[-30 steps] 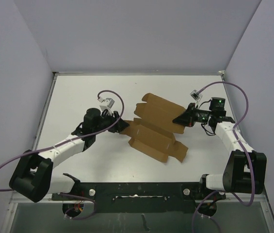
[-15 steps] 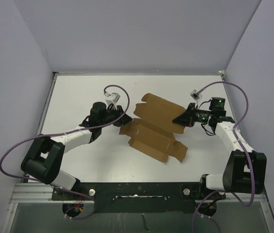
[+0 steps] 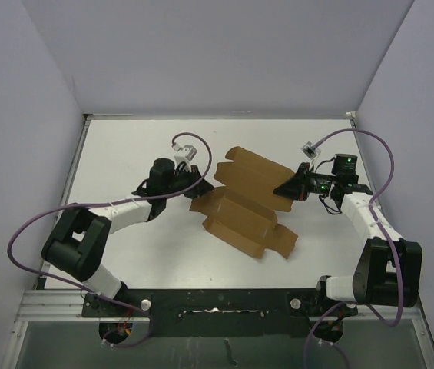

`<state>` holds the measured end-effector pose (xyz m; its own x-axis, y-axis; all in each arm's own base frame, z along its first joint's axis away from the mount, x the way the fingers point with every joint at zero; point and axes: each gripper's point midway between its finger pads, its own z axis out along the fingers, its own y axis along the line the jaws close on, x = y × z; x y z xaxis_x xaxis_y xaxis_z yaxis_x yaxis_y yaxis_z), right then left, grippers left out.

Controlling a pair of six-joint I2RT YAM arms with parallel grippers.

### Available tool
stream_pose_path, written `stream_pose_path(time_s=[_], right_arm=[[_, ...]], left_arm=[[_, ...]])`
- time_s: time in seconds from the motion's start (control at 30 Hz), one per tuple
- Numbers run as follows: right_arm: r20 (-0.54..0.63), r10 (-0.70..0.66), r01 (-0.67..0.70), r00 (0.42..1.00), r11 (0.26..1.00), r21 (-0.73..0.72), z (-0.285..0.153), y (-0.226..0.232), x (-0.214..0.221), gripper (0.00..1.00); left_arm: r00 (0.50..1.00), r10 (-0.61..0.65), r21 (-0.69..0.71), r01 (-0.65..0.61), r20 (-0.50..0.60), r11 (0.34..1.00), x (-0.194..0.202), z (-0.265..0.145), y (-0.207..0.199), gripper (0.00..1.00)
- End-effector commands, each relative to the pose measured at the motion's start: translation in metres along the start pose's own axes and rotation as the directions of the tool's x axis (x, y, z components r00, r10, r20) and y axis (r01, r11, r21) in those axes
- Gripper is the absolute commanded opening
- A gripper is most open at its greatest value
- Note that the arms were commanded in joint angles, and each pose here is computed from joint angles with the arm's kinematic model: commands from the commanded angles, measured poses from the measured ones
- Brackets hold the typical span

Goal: Fold the paper box

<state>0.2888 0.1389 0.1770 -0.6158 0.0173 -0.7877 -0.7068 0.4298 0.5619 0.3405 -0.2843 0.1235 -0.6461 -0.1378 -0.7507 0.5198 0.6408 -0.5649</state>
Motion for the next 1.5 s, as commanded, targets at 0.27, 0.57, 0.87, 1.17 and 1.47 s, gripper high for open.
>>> stream_pose_path(time_s=[0.27, 0.57, 0.87, 1.17, 1.47], right_arm=[[0.039, -0.087, 0.088, 0.995, 0.996, -0.01, -0.004, 0.009, -0.024, 0.0], [0.043, -0.082, 0.083, 0.996, 0.996, -0.017, -0.004, 0.01, -0.023, 0.0], [0.043, -0.095, 0.096, 0.995, 0.995, -0.012, -0.005, 0.01, -0.025, 0.0], [0.041, -0.169, 0.169, 0.985, 0.986, 0.008, -0.011, 0.014, -0.031, 0.0], [0.062, -0.205, 0.207, 0.977, 0.977, -0.043, -0.016, 0.026, -0.035, 0.0]], left_arm=[[0.998, 0.068, 0.174, -0.066, -0.004, 0.982, 0.004, 0.014, -0.053, 0.09], [0.999, 0.039, 0.191, -0.036, -0.01, 0.981, 0.007, 0.036, -0.057, 0.11], [0.999, 0.039, 0.196, -0.044, 0.031, 0.98, 0.001, 0.023, -0.057, 0.15], [0.989, -0.03, 0.146, 0.008, 0.144, 0.989, 0.006, -0.034, -0.051, 0.32], [0.98, -0.057, -0.019, 0.061, 0.189, 0.998, 0.031, -0.091, -0.027, 0.7]])
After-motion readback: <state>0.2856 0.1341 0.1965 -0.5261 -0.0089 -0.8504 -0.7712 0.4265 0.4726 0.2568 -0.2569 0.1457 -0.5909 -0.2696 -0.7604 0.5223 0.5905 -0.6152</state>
